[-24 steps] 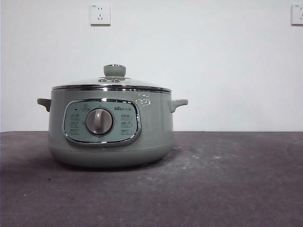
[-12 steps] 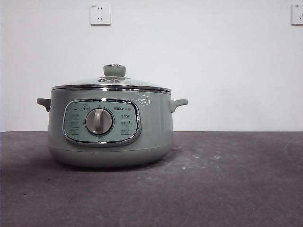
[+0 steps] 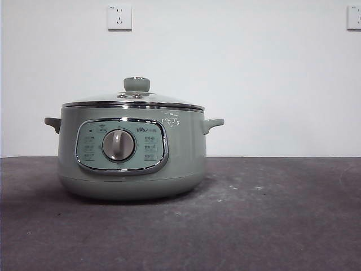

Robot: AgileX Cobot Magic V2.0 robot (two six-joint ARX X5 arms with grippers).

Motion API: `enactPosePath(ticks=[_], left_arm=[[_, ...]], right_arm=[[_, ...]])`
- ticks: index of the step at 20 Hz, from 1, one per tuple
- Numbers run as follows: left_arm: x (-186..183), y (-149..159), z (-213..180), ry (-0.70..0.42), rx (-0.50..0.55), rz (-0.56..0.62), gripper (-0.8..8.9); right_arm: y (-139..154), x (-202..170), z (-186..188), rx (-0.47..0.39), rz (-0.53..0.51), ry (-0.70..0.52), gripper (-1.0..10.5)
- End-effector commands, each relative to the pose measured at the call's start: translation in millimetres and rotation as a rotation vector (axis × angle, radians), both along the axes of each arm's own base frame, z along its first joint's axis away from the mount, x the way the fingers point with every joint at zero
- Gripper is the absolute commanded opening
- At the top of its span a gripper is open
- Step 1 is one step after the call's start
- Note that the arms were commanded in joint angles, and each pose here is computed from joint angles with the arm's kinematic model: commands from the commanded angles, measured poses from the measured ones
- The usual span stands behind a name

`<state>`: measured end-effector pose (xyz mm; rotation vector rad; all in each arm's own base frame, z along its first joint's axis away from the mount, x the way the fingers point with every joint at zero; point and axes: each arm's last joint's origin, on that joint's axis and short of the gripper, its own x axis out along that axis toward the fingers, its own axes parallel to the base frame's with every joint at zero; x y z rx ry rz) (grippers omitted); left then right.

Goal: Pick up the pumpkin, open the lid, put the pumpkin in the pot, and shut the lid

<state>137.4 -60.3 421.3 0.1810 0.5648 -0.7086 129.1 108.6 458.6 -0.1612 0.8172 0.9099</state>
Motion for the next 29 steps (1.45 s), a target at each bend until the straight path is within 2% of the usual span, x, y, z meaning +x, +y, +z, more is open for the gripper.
enactPosePath(ticks=[1,4,6,8,10,12,15,19,24,29], left_arm=[[-9,18,16,-0.209,-0.040,0.084,-0.04],[-23,35,16,-0.426,-0.092,0.182,-0.04],[-28,43,0,-0.567,-0.103,0.250,-0.04],[-31,48,-29,-0.672,-0.109,0.290,-0.04],[-34,51,-66,-0.720,-0.114,0.313,-0.04],[-36,52,-103,-0.726,-0.124,0.334,-0.04],[-38,55,-151,-0.720,-0.140,0.425,-0.04],[-39,57,-200,-0.670,-0.131,0.507,-0.04],[-39,58,-241,-0.618,-0.128,0.554,-0.04],[-40,59,-262,-0.540,-0.098,0.585,-0.04]], right_arm=[[-1,-1,-1,-0.004,-0.003,0.013,0.0],[-1,-1,-1,-0.005,-0.003,0.012,0.0],[-1,-1,-1,-0.005,-0.003,0.012,0.0],[-1,-1,-1,-0.004,-0.003,0.012,0.0],[-1,-1,-1,-0.004,-0.003,0.012,0.0],[-1,-1,-1,-0.004,-0.003,0.012,0.0],[-1,-2,-1,-0.004,-0.003,0.012,0.0],[-1,-2,-1,-0.003,-0.003,0.011,0.0],[-1,-1,-1,-0.004,-0.003,0.011,0.0],[-1,-2,-1,-0.003,-0.003,0.011,0.0]])
